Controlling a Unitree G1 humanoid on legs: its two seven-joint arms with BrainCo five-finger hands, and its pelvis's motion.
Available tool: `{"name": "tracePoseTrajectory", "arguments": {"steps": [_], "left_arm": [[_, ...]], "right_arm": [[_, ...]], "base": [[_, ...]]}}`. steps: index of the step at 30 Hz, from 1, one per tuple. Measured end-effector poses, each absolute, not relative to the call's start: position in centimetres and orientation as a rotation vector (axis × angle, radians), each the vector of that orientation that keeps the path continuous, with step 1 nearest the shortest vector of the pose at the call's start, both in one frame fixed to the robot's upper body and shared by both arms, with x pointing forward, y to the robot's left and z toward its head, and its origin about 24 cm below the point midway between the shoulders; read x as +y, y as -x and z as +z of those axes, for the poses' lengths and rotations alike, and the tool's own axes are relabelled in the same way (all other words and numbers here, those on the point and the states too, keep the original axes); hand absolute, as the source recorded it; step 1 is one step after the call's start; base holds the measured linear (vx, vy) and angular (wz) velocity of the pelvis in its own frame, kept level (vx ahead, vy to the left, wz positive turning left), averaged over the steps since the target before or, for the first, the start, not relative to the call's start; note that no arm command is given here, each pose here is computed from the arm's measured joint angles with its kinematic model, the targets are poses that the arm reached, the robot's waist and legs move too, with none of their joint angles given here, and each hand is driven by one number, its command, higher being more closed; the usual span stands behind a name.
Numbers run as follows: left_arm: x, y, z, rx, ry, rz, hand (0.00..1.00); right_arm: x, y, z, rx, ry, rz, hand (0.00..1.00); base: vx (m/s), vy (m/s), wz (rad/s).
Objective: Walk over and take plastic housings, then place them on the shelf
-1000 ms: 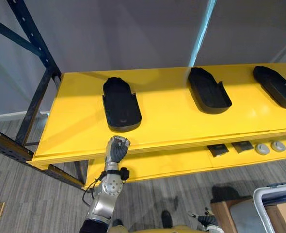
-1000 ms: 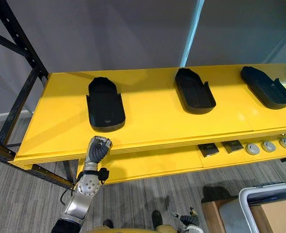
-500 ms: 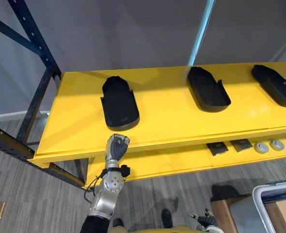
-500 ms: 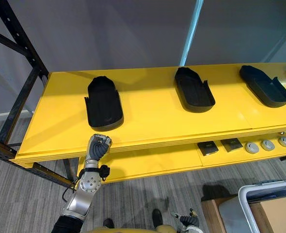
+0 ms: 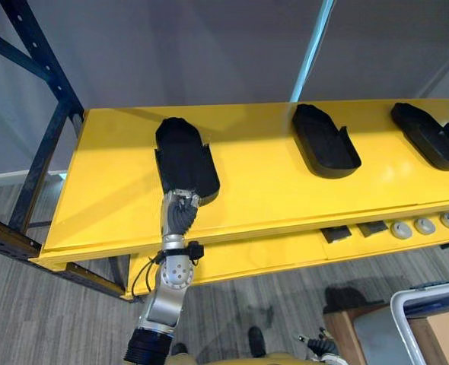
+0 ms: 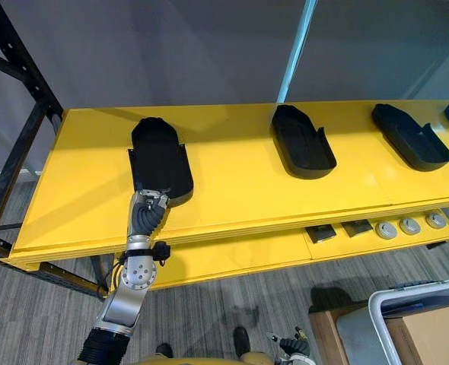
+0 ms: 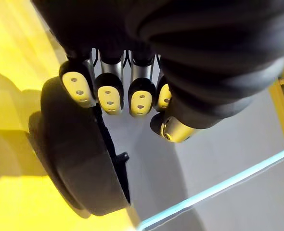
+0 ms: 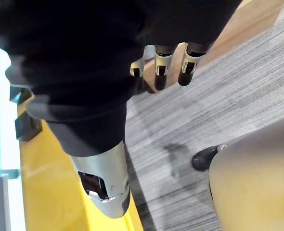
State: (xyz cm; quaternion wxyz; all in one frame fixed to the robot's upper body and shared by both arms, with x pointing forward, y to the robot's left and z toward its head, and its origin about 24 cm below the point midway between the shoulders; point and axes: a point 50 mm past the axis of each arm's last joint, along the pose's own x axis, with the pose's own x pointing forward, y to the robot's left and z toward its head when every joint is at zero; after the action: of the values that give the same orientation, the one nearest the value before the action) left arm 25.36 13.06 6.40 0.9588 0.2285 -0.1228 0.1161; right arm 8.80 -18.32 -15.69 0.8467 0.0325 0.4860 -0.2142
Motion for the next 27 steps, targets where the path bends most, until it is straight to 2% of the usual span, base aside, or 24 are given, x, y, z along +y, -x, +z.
{"name": "tracePoseTrajectory", "arguments": {"steps": [22, 27], "left_arm": [[15.2, -27.8, 5.7, -0.204, -0.556, 0.257, 1.0], [16.5, -28.5, 5.9, -0.189, -0.574, 0.316, 1.0]], "right_arm": [[-18.6, -9.0, -15.7, 1.026, -0.062, -0.456, 0.0], [-18.6, -9.1, -15.7, 1.031, -0.062, -0.454, 0.0]], "base": [[0.01, -0.001, -0.01], [0.0, 0.0, 0.0]]}}
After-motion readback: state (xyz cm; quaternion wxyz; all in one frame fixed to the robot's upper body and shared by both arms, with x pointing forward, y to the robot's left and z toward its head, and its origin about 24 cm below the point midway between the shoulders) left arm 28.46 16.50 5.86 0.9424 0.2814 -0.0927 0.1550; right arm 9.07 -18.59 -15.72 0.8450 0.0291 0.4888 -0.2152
